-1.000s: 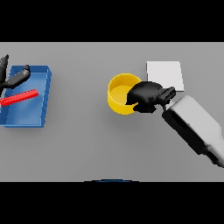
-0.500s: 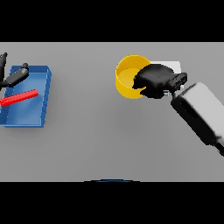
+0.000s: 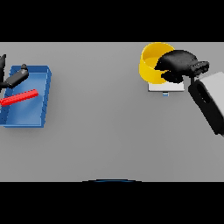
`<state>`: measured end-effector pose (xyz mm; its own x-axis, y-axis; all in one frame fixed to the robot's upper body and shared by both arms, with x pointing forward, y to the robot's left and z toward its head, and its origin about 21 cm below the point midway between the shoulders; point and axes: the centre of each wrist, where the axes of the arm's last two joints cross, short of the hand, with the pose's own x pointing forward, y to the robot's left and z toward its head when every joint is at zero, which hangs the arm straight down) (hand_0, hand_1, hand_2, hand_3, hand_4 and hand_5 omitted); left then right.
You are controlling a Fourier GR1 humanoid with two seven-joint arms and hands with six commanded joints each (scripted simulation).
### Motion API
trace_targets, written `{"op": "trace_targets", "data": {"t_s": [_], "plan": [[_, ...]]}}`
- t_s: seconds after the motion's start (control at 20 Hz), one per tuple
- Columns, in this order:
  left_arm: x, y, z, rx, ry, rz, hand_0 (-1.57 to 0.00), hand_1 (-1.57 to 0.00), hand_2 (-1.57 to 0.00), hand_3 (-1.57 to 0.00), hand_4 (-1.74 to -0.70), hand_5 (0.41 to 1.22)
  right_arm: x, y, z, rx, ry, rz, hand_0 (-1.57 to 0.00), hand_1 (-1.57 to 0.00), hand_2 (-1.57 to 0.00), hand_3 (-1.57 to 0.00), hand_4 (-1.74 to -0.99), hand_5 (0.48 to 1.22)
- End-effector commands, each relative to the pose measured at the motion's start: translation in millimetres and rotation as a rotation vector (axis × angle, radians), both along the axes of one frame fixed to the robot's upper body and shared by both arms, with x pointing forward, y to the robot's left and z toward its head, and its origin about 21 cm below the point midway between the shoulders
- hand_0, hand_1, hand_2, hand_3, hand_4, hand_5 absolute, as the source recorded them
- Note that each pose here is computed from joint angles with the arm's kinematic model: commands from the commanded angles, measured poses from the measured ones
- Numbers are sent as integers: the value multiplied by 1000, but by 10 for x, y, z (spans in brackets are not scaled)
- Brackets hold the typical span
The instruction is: Pick up the red beaker and tilt it to pour out 1 green nut into yellow bowl. Pick up the yellow bowl and place it on the metallic measuring scale.
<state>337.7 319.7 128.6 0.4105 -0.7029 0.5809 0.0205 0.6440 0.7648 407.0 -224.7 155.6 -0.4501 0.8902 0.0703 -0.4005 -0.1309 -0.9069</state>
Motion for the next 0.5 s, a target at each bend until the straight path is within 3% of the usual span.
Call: {"op": "trace_targets", "data": {"t_s": [0.0,0.25,0.45], "plan": [[7,-3,27,-3,-5,0,1,1,1,1,-833,769,36,-25,-14,-2,-6,-12,-1571,-1571,-1571,-1181,-1720,1221],[-2,49,7,10,6,6,1,1,1,1,-819,763,207,-255,-254,-7,13,-102,-1571,-1571,-1571,-1227,-1722,1221],[-1,15,3,7,10,2,1,1,1,1,-811,753,256,-341,-450,-3,13,-126,-1571,-1567,-1571,-1390,-1724,1221]]}}
